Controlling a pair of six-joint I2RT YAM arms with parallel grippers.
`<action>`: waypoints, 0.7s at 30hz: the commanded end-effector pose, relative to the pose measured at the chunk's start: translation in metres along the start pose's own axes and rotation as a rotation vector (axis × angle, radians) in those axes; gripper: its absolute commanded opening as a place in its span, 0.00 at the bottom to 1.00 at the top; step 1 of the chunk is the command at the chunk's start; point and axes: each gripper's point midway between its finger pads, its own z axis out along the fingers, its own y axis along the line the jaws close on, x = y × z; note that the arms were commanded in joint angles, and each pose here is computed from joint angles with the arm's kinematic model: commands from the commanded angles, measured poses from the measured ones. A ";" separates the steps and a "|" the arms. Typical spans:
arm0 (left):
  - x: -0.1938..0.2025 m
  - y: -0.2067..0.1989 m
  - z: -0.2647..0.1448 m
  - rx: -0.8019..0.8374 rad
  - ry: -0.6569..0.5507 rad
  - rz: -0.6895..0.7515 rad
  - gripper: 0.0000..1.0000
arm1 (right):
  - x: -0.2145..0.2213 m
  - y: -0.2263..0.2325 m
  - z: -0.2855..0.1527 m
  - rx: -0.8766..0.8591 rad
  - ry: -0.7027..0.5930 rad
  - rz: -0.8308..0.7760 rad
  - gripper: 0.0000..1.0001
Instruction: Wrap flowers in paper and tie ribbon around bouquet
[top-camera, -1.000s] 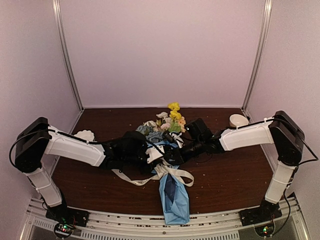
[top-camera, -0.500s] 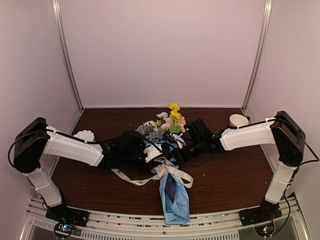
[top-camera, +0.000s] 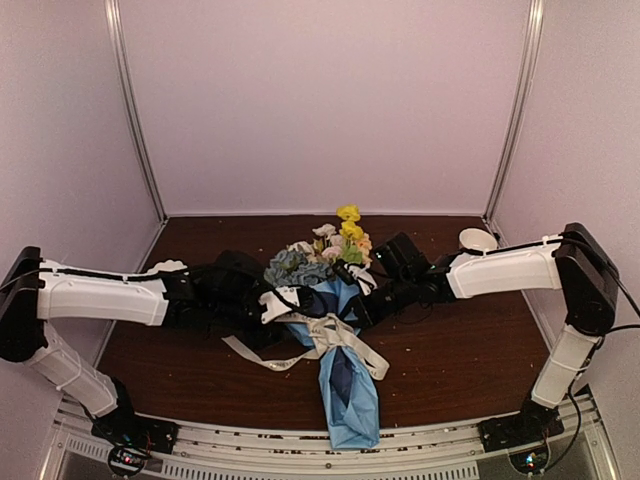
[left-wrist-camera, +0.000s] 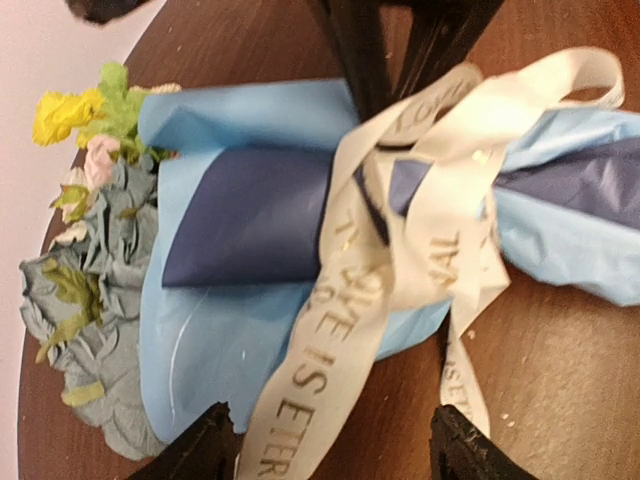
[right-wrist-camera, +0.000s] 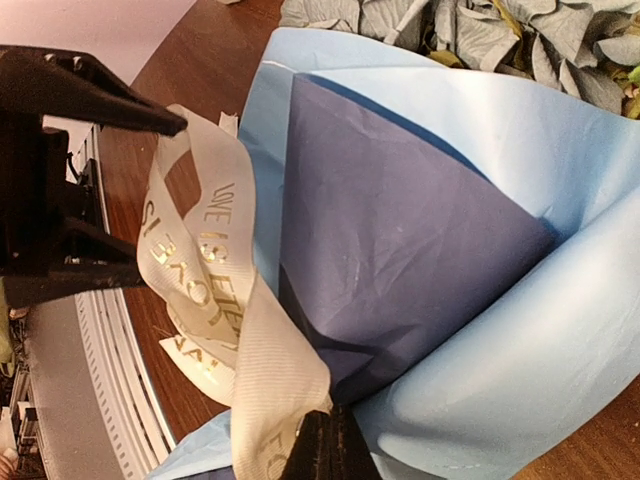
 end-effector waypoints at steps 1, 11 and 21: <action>0.030 0.023 0.000 -0.094 0.152 0.041 0.70 | -0.014 0.005 -0.014 0.025 -0.030 -0.035 0.00; 0.024 0.049 0.012 -0.212 0.138 0.061 0.56 | -0.015 0.009 -0.016 0.014 -0.034 -0.043 0.00; 0.024 0.040 0.003 -0.178 0.103 -0.063 0.00 | -0.022 0.001 -0.021 0.071 -0.083 -0.041 0.00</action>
